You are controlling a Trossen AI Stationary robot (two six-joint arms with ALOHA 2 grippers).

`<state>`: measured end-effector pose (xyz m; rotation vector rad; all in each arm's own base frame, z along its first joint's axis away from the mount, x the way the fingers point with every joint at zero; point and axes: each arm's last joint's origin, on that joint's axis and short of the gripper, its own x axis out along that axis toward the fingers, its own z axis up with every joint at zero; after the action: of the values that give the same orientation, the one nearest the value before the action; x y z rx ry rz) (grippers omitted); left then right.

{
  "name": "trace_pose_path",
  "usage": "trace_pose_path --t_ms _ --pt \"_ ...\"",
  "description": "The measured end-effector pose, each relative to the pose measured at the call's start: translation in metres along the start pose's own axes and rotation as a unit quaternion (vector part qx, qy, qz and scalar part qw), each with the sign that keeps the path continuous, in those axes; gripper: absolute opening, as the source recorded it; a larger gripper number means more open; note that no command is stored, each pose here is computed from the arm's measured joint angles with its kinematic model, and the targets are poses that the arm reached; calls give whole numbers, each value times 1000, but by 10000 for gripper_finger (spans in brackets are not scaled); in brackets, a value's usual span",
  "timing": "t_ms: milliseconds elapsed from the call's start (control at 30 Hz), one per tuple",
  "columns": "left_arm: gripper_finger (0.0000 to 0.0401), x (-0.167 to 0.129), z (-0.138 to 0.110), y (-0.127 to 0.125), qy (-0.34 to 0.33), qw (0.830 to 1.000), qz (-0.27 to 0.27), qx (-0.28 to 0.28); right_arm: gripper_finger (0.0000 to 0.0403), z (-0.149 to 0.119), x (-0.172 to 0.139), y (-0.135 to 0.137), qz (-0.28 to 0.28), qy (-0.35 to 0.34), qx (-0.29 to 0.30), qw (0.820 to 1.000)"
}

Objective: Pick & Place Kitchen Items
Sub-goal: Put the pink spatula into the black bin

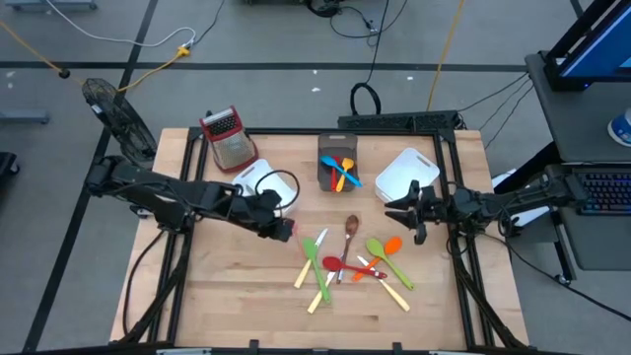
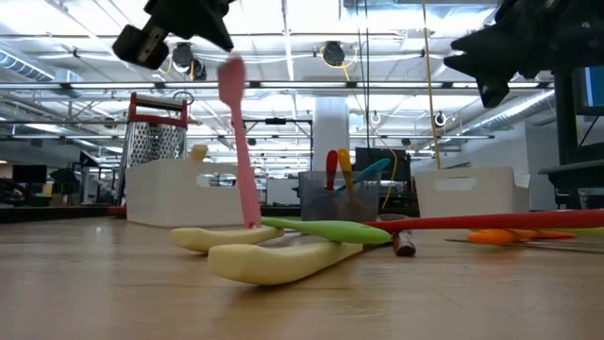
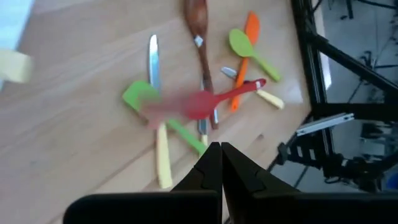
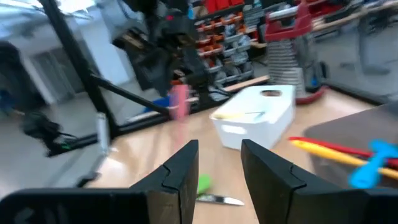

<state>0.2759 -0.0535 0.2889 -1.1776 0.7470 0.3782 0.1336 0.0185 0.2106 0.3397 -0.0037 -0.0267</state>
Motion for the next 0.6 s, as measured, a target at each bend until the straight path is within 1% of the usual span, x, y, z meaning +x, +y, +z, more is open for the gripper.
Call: trace_pose_path --t_ms 100,233,433,600 --pt "0 -2 4 -7 -19 999 -34 -3 114 1 4 1 6 -9 36 999" --pt "0 -1 6 -7 -25 999 -34 -1 114 -3 12 2 9 -2 58 998" --pt "0 -1 6 -6 -32 999 -33 -5 114 -10 22 2 10 17 58 998" --pt "0 1 7 -6 -50 998 -23 2 114 -10 25 3 13 9 60 998"
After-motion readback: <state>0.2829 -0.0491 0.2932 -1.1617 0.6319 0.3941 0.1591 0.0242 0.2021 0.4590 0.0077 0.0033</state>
